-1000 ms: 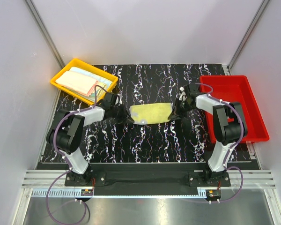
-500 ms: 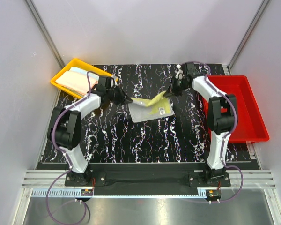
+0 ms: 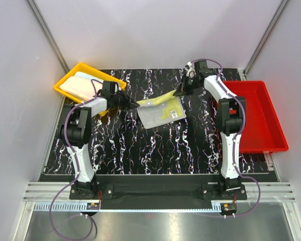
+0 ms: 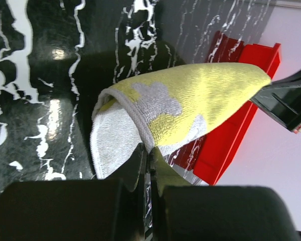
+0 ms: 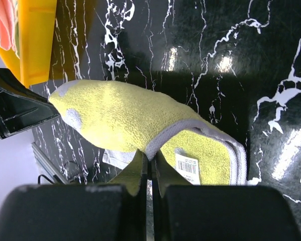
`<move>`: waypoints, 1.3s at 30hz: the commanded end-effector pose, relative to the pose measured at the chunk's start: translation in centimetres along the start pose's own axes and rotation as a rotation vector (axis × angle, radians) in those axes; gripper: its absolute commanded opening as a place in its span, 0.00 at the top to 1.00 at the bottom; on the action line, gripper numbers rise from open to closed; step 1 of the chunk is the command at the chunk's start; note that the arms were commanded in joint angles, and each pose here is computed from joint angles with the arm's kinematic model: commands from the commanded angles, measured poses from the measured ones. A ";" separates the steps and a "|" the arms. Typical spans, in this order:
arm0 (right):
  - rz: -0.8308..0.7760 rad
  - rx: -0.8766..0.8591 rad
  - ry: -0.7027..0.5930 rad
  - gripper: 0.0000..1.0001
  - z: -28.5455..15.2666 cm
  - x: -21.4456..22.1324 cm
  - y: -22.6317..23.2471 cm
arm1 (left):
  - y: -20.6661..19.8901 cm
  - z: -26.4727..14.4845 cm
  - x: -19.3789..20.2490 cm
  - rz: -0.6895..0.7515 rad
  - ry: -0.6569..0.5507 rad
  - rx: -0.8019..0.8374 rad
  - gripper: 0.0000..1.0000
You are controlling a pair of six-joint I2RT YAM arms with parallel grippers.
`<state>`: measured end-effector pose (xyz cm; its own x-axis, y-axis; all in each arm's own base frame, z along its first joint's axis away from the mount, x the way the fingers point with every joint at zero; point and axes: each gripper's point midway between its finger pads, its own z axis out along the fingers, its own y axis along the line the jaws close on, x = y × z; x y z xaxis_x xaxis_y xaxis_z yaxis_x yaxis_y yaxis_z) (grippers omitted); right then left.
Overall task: Fold and stack the towels
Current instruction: Fold the towel
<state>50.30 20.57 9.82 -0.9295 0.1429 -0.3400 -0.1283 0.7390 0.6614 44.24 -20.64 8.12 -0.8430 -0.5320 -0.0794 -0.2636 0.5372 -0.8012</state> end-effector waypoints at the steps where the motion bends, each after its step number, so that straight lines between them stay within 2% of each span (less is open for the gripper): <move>1: -0.071 -0.068 -0.026 1.00 -0.7 -1.5 1.4 | -3.1 -0.8 -0.9 0.049 -0.017 0.102 1.00; 15: -0.028 -0.032 0.072 1.00 -2.3 0.5 -1.8 | -2.6 -2.0 4.0 0.027 -0.014 0.104 1.00; 22: 0.005 -0.048 0.131 1.00 -3.1 2.5 -2.5 | -3.3 -1.0 8.2 0.049 0.067 0.104 1.00; 31: 0.046 -0.010 0.186 0.98 -4.0 6.6 -4.2 | -0.2 -0.1 9.3 0.066 0.074 0.001 1.00; 39: 0.054 -0.034 0.194 0.98 -4.2 7.5 -4.3 | 0.7 -0.3 9.7 0.080 0.082 -0.021 1.00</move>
<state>41.45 15.51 3.38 -0.9965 0.0631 -0.0548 0.0095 0.7367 0.6762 35.62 -25.83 6.45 -0.9009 -0.4319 -0.0435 -0.2366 0.5725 -0.7851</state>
